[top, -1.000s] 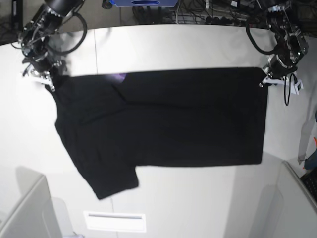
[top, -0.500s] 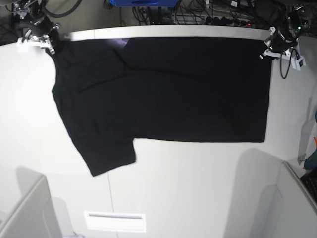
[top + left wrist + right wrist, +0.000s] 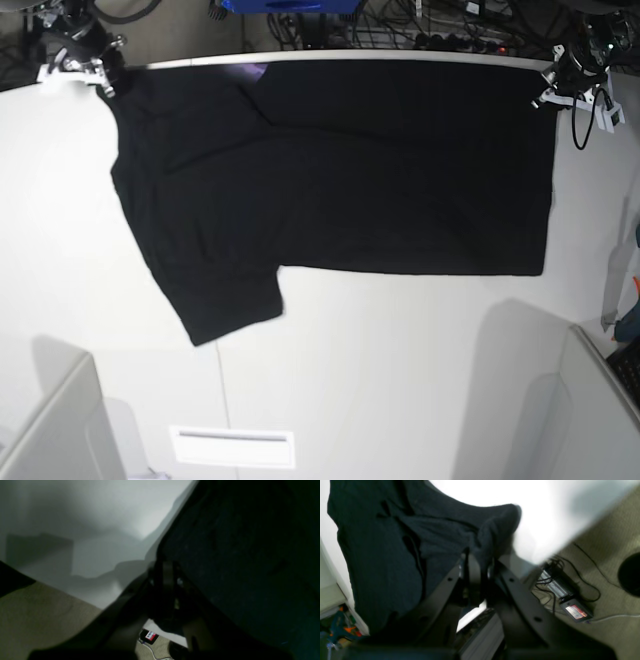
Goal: Fold the T-shirt properly
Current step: 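Pull the held shoulders further toward the arms and release, then move both grippers down to the shirt's hem corners and grasp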
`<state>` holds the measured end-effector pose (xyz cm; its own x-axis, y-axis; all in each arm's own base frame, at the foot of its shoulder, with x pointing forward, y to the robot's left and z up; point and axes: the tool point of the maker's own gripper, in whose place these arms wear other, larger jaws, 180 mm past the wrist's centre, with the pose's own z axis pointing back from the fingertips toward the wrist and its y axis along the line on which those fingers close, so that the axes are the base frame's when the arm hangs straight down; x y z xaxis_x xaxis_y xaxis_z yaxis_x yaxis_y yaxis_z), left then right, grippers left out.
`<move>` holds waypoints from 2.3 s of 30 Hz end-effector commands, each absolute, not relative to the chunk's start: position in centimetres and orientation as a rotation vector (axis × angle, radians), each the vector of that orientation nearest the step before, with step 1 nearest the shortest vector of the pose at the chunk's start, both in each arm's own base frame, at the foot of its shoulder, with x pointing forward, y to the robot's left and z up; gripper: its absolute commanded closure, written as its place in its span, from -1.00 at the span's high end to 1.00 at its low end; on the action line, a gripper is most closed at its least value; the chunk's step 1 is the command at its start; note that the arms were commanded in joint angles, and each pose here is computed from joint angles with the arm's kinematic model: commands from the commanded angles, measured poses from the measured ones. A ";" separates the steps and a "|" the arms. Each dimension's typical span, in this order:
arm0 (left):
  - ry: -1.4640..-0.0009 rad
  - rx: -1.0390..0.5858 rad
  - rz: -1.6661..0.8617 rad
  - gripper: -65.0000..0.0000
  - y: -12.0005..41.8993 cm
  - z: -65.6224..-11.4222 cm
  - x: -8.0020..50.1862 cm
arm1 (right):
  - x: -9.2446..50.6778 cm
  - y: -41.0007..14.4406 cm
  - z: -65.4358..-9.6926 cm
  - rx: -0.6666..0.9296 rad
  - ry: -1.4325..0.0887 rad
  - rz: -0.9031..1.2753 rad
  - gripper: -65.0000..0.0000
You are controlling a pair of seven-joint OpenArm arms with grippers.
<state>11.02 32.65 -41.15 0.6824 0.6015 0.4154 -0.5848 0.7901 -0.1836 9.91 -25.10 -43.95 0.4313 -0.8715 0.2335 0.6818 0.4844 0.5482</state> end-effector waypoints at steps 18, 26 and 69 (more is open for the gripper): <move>-0.793 0.090 0.768 0.82 38.5 -31.1 13.0 | 22.7 -26.2 -33.6 0.302 -0.903 -0.521 0.05; -0.882 -0.110 0.746 0.76 37.6 -27.8 17.4 | 35.8 -22.7 -35.1 0.261 -0.851 -0.295 0.07; -0.565 0.044 0.536 0.47 36.2 -39.6 37.5 | 43.8 -20.6 -42.6 0.247 -0.664 -0.223 -1.00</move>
